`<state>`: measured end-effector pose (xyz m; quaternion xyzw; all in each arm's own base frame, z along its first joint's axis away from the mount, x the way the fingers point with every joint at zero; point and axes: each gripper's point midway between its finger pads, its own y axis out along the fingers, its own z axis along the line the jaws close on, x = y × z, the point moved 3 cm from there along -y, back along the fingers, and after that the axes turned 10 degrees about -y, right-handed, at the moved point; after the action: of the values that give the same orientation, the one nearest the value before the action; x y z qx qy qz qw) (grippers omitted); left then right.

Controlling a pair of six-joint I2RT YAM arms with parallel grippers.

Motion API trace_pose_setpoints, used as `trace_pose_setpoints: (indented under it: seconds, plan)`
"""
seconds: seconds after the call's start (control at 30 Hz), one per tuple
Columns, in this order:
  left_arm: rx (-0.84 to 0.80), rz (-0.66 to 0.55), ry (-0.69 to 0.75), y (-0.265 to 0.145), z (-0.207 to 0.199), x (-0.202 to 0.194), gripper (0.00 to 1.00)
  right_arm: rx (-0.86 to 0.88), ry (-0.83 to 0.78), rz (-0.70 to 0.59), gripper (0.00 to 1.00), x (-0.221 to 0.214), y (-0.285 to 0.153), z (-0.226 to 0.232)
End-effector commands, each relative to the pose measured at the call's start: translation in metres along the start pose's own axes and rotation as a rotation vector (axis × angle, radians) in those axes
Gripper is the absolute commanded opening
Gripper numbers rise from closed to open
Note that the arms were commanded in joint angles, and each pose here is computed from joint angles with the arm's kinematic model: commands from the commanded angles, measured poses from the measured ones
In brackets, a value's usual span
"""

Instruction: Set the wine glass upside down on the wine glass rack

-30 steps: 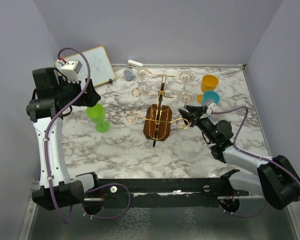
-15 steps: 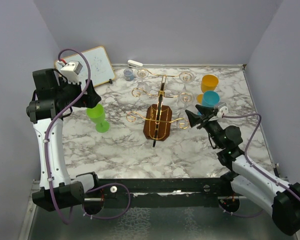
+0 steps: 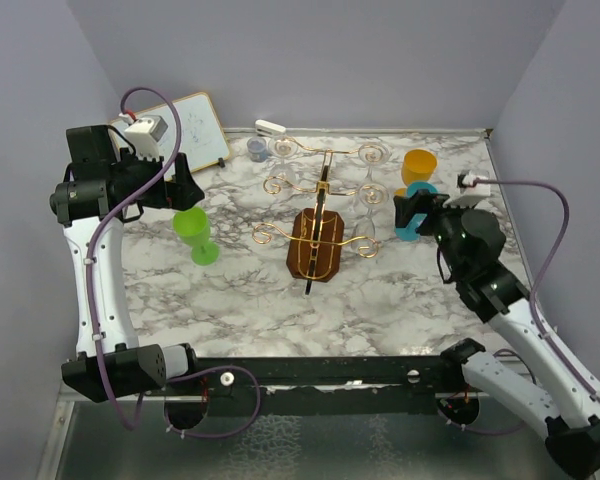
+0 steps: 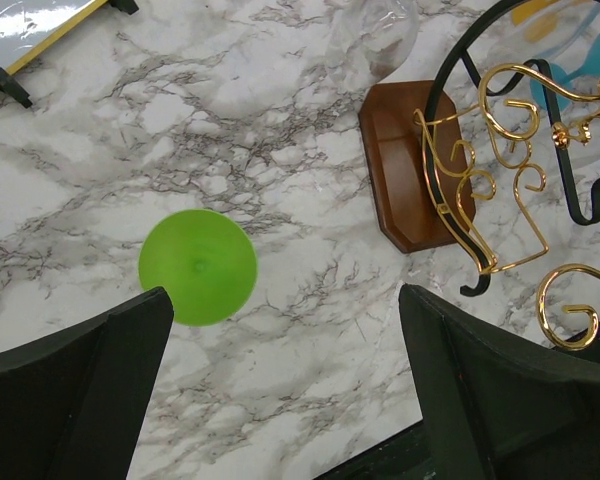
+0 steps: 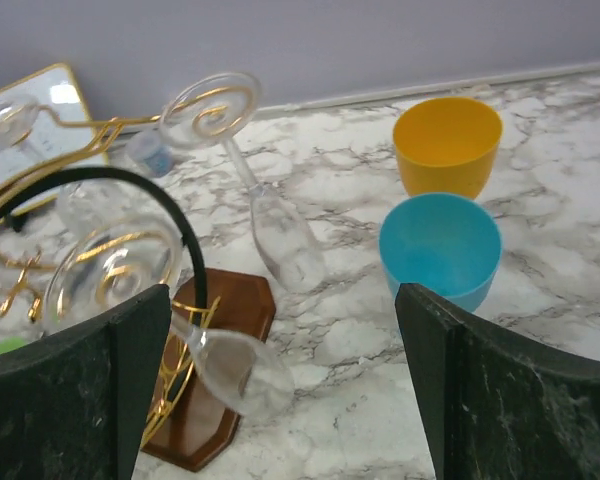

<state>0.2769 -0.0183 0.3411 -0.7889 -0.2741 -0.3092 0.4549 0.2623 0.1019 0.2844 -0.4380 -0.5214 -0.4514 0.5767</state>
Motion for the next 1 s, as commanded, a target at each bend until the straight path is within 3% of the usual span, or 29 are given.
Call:
trace_pose_setpoints:
  seconds: [0.0,0.1,0.23,0.67,0.97]
  plan:
    - [-0.047,-0.019,0.017,-0.006,-0.010,0.009,0.99,-0.307,0.003,0.313,0.96,-0.032,0.010,-0.043]
    - [-0.053,-0.030,0.016,-0.008,-0.012,0.012,0.99,-0.383,0.094,0.293,0.95,-0.024,0.023,-0.088]
    - [-0.058,-0.041,0.023,-0.010,-0.014,0.018,0.99,-0.391,0.198,0.369,0.87,-0.041,0.040,-0.131]
    - [-0.055,-0.034,0.016,0.005,-0.003,0.026,0.99,-0.330,0.187,0.410,0.59,-0.073,0.071,-0.135]
    - [-0.045,-0.014,-0.004,0.019,0.008,0.024,0.99,-0.303,0.189,0.434,0.57,-0.089,0.094,-0.138]
